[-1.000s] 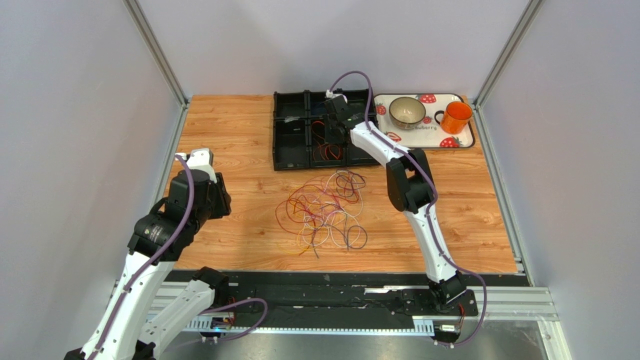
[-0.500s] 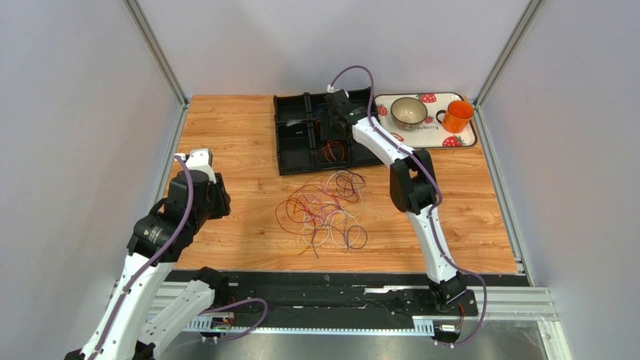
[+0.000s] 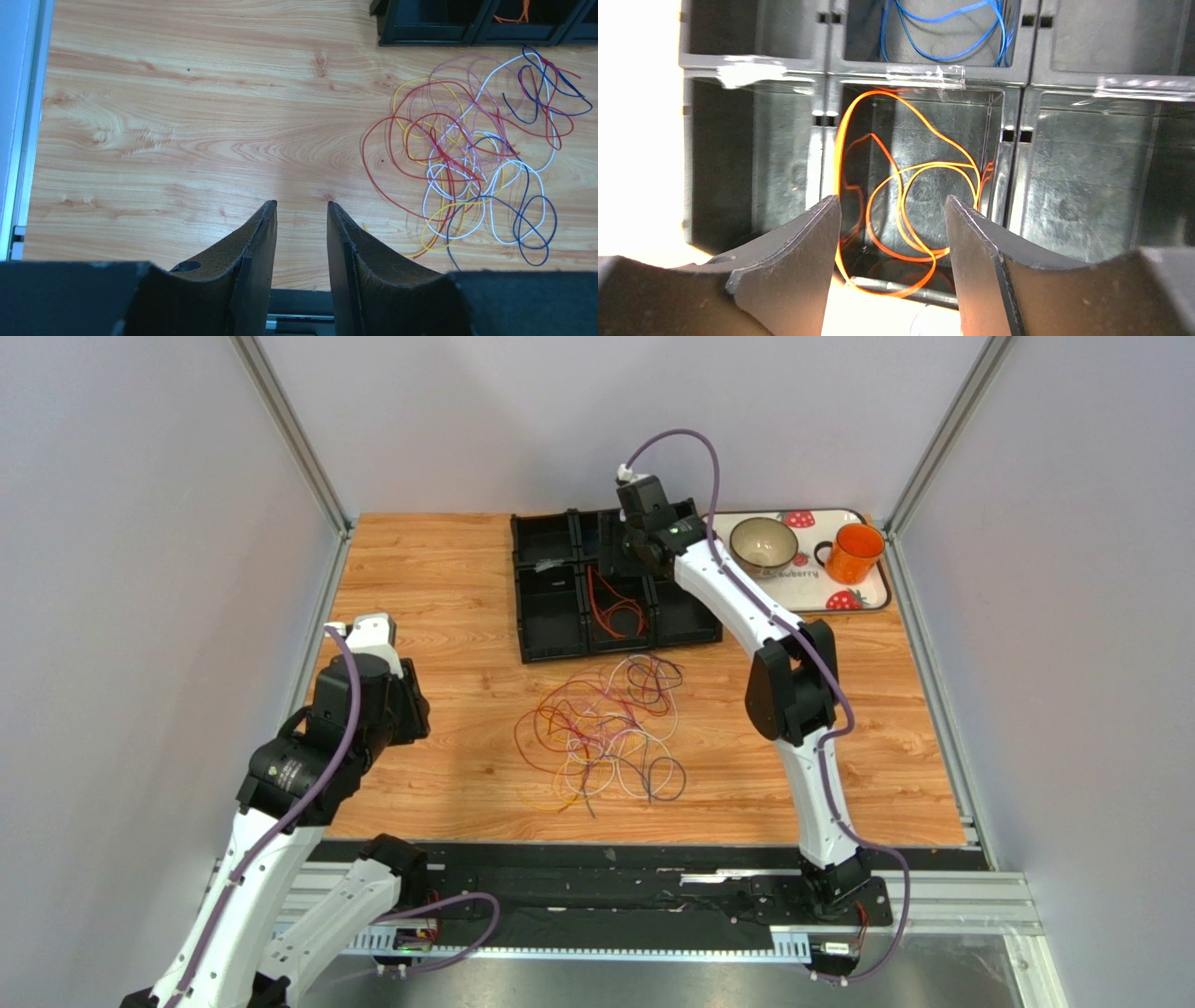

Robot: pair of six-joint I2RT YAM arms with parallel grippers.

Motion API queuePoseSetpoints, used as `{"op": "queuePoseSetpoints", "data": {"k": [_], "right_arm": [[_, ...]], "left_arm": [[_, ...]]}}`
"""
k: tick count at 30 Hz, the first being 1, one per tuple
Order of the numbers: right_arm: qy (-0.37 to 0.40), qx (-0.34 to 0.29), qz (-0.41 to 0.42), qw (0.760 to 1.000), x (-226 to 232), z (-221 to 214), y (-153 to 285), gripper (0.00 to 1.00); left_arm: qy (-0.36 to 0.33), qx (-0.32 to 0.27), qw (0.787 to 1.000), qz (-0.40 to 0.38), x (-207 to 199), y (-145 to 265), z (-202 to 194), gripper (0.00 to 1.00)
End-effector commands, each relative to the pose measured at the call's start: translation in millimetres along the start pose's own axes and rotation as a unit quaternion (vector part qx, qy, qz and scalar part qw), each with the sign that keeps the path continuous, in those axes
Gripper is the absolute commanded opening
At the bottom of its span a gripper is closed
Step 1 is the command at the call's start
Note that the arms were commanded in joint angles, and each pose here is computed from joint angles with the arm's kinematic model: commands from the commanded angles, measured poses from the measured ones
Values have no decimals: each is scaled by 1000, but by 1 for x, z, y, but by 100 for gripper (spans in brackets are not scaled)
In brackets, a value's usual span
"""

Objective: Untangle the cables
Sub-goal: Place the cable in the bin, then untie the cable.

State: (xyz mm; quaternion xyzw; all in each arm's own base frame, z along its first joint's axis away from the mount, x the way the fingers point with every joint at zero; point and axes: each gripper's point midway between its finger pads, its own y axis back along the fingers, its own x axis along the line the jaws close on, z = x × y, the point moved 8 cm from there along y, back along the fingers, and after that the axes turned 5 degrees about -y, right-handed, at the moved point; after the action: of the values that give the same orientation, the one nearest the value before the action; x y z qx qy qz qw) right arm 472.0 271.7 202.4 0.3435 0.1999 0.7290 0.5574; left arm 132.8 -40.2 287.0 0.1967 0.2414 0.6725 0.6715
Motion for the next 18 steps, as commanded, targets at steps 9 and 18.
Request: {"op": "queuePoseSetpoints", "data": {"k": [9,18], "right_arm": [[-8,-86,41,995,9,35,114,60],[-38,-64,60,995,-11,-19,151,60]], "left_arm": [[4,-14,1000,-1,1,2,3,41],[7,27,999,-24,-30,-21,7,41]]}}
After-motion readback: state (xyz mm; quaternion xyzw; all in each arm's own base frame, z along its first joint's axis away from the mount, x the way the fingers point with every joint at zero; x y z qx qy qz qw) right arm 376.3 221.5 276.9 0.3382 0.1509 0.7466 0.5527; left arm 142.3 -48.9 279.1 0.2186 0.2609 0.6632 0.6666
